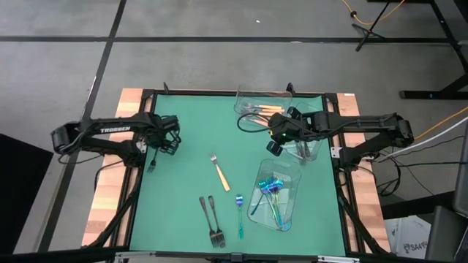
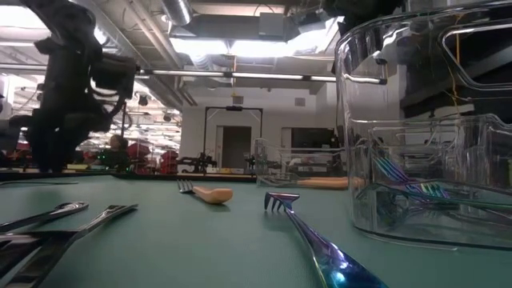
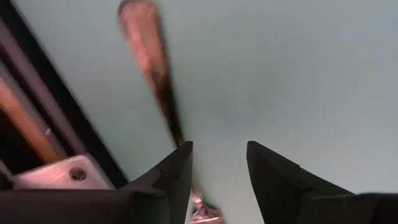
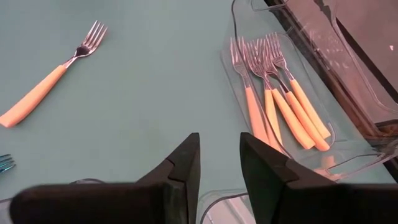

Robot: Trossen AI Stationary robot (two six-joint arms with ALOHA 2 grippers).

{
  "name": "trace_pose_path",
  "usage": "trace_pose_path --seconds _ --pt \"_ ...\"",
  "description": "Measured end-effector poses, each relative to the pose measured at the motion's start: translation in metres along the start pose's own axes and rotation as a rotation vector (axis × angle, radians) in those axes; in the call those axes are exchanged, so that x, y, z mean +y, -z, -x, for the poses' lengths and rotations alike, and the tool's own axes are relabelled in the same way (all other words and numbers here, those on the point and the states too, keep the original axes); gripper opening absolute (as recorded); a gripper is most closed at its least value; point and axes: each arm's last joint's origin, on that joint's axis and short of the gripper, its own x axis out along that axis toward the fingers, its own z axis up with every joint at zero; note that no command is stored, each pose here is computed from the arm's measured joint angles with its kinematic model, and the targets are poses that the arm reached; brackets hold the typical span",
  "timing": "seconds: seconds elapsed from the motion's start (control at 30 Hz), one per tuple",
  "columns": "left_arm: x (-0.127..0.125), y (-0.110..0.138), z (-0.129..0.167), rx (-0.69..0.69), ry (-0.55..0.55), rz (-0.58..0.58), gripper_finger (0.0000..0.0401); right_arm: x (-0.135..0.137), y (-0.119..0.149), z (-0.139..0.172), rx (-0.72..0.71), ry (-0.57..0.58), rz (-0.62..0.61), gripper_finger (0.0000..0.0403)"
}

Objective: Sort silverware by color (type)
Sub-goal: Put the black fork into the center transparent bin

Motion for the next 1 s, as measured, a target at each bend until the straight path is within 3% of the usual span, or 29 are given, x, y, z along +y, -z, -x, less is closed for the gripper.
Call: trace_pose_path --seconds 0.47,1.0 --pt "0.008 -0.009 -0.007 0.030 -0.037 0.105 0.0142 0.000 0.000 0.000 0.001 0.001 0.002 0.0101" --pt "0.011 -0.004 -0.023 0.092 -0.066 0.235 0.0130 0.000 0.000 0.000 0.003 0.001 0.029 0.0101"
